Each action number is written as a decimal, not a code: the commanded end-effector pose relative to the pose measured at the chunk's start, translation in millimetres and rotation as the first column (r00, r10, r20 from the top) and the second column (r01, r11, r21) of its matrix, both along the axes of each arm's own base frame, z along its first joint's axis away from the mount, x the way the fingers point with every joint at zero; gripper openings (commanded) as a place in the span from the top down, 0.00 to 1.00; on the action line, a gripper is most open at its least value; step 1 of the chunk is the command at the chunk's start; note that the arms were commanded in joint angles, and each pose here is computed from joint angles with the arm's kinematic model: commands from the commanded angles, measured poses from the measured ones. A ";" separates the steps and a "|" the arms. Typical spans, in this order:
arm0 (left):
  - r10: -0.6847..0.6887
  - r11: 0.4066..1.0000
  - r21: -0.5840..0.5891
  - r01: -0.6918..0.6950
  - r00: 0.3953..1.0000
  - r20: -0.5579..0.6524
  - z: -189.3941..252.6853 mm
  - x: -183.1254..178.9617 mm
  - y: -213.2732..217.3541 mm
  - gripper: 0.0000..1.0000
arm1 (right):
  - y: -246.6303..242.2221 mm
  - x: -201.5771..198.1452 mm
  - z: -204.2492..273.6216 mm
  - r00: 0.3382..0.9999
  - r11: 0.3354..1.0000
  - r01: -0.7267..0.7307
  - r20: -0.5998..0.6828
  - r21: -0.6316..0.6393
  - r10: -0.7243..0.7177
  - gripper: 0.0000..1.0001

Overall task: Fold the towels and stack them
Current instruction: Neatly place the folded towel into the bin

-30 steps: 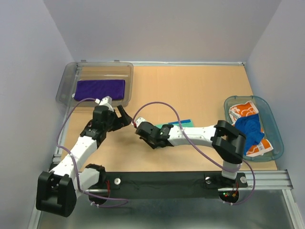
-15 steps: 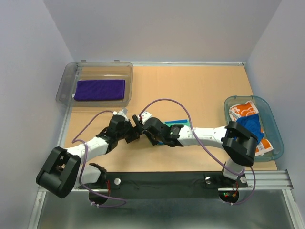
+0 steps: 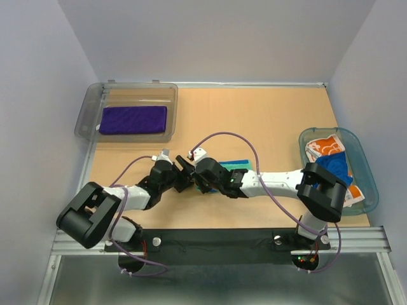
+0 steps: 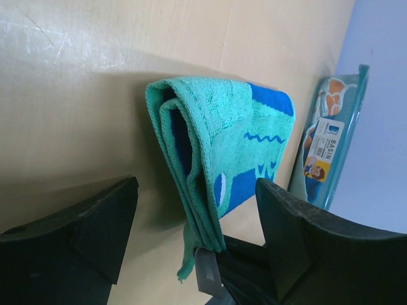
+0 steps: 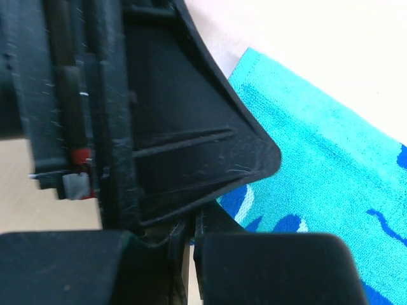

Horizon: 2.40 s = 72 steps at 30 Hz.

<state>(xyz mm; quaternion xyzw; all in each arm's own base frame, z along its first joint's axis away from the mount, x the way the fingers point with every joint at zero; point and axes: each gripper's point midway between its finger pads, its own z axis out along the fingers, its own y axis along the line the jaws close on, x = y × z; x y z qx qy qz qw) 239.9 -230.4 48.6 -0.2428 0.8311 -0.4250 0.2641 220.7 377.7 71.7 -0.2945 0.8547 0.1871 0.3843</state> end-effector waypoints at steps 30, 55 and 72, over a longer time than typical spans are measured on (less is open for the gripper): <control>-0.085 0.810 0.583 -0.062 0.971 0.222 120.5 152.8 66.4 1.00 | -87.4 9.2 85.3 0.942 0.954 0.209 0.220 0.213 -0.255 0.00; -0.104 0.282 0.955 -0.092 0.987 0.126 222.7 270.5 220.6 1.00 | -85.2 12.3 61.1 0.963 0.990 0.138 0.236 -0.010 -0.131 0.00; -0.117 0.202 0.973 -0.110 0.984 0.136 195.4 302.6 253.5 1.00 | -81.2 17.9 54.2 0.968 0.989 0.121 0.229 -0.089 -0.098 0.00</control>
